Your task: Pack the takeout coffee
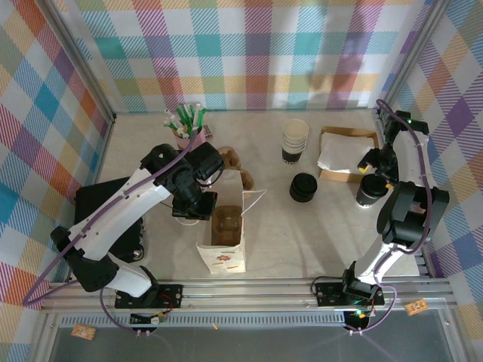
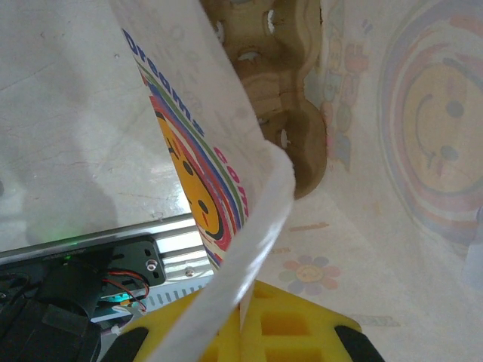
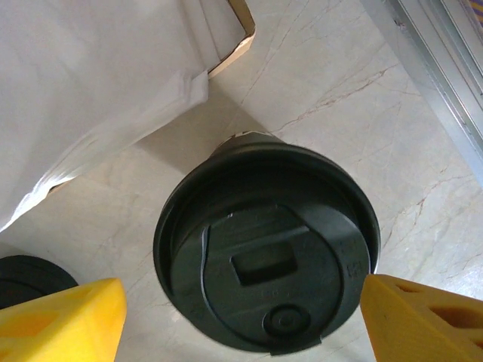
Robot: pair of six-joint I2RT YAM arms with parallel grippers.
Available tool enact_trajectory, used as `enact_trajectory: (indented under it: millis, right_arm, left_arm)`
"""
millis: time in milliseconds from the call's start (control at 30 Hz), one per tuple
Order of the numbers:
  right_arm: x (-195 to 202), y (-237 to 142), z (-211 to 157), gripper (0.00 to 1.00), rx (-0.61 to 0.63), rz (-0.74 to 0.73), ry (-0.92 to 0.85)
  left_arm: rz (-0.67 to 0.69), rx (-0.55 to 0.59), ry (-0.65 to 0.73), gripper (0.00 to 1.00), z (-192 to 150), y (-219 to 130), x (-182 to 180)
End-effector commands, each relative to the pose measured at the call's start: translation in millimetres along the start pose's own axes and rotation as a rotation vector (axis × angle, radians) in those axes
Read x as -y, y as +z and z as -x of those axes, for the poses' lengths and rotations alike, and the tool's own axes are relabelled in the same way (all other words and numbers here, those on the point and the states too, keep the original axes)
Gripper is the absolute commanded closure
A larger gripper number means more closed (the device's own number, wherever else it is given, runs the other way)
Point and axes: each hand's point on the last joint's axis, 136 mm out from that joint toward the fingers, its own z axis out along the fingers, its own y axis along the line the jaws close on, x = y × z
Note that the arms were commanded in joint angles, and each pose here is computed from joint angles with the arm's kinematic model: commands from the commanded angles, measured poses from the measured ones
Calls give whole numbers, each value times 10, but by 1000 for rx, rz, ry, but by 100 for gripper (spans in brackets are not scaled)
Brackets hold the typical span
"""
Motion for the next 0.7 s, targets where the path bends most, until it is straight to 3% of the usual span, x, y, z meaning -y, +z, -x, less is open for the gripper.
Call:
enact_trajectory:
  millis: [0,300,667]
  right_arm:
    - [7,-26,59,19,5,17,-19]
    - [3,79,-105,23,-43,46,3]
    - [71,45,-184,21,-36,28,-2]
  left_arm:
    - [-6,-23,7,100,-37,-30,-11]
    - [-10,-35,7,100,-17,-22,21]
    - [-8,-46,22,100,-28,-16,21]
